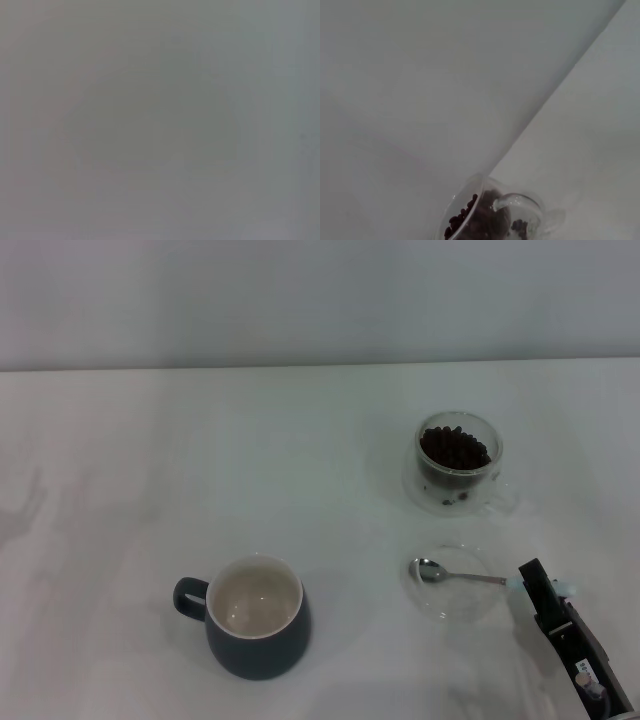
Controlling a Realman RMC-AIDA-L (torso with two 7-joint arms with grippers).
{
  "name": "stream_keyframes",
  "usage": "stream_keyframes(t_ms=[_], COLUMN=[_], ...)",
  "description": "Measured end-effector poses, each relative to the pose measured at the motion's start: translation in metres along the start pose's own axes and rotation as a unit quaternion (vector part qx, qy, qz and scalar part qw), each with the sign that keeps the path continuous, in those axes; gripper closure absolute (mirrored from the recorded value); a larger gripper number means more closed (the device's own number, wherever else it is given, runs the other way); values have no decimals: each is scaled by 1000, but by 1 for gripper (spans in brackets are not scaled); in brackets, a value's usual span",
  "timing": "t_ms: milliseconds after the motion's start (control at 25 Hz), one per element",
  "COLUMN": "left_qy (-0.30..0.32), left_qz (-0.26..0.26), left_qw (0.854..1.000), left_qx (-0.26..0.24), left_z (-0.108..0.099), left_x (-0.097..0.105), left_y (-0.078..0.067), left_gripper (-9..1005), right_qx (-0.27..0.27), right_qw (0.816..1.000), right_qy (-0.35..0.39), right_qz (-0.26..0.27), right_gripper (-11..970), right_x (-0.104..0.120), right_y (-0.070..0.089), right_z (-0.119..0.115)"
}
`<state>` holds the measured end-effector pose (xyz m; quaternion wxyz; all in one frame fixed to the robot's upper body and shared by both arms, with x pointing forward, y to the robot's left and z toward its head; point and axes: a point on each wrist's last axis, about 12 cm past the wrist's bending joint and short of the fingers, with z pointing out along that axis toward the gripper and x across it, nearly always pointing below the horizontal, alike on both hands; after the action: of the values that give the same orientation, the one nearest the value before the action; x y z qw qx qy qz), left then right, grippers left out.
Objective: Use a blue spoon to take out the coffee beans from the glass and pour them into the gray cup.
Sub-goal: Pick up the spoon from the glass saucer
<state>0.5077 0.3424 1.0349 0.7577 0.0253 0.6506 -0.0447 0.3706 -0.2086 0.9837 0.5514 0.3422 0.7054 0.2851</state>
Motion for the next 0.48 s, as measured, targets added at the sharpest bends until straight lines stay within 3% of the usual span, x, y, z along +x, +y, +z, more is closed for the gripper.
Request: stream_keyframes(t_ms=[40,480], left_qy=[0,1], left_qz=[0,0], left_qw=[1000,1000], left_qx=[0,-1], left_z=[0,-1], left_x=[0,0], left_y=[0,0], left_gripper=[134,134], right_qx=[1,-2], right_qw=[1000,1000], right_qy=[1,10], right_qz=[0,4], right_gripper=[464,478], right_x=[0,-3], right_y=[0,-7], right_z=[0,0])
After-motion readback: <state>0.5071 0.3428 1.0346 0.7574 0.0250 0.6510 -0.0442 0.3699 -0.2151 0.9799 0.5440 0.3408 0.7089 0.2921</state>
